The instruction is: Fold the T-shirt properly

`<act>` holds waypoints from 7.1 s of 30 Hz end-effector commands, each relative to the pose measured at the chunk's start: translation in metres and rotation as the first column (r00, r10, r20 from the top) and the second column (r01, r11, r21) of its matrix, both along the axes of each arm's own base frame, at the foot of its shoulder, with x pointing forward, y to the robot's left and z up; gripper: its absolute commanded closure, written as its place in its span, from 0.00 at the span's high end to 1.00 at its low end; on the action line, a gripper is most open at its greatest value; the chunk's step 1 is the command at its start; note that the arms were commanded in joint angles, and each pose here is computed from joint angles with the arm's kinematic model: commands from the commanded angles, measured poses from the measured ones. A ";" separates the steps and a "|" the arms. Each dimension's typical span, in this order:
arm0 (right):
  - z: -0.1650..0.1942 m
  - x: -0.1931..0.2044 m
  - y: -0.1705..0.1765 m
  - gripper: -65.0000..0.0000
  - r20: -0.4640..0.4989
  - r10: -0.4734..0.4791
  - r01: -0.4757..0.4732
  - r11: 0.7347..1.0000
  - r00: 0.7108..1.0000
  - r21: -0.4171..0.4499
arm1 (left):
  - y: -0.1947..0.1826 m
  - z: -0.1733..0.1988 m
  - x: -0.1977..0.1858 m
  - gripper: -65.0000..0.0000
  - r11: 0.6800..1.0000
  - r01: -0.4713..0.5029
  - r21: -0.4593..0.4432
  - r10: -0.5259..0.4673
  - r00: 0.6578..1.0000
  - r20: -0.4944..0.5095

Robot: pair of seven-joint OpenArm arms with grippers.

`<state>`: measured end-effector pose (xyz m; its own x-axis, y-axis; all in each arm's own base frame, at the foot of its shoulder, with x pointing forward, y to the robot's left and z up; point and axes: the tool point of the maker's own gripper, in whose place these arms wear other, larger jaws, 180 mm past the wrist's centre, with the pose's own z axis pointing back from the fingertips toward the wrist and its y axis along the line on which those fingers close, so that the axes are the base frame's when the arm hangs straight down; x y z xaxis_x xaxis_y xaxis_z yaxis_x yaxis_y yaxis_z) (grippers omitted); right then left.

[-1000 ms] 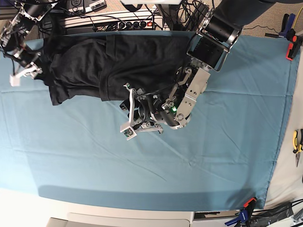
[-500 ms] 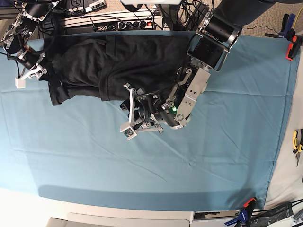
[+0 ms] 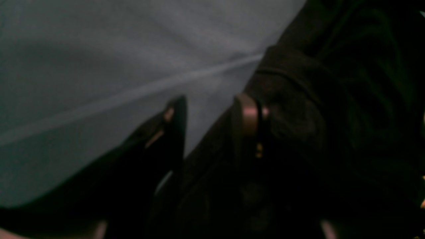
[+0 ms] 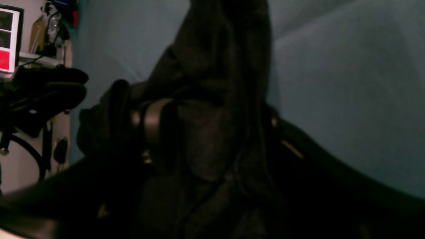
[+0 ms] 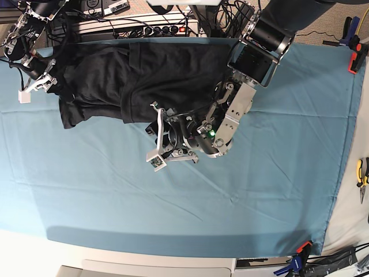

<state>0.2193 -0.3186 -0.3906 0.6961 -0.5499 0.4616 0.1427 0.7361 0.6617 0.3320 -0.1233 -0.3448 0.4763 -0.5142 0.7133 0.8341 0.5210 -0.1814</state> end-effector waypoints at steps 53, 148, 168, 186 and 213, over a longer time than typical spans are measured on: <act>0.080 -0.005 0.261 0.00 0.266 0.636 -0.603 0.771 0.724 -0.204 | 0.570 0.250 0.031 0.37 0.548 -0.834 -0.064 0.782 0.484 0.392; 0.112 0.048 0.356 0.00 0.228 0.687 -0.453 0.656 0.690 -0.604 | 0.570 0.220 0.023 0.37 0.548 -0.837 0.002 0.783 0.514 0.351; 0.058 0.079 0.340 0.00 0.092 0.619 -0.428 0.635 0.780 -0.643 | 0.558 0.204 0.028 0.37 0.561 -0.827 -0.027 0.791 0.526 0.313; 0.059 0.132 0.383 0.00 0.109 0.734 -0.545 0.587 0.670 -0.599 | 0.558 0.204 0.028 0.37 0.561 -0.828 -0.026 0.791 0.526 0.313; 0.084 0.048 0.430 0.00 0.015 0.839 -0.584 0.392 0.544 -0.711 | 0.558 0.204 0.028 0.37 0.560 -0.828 -0.025 0.791 0.526 0.314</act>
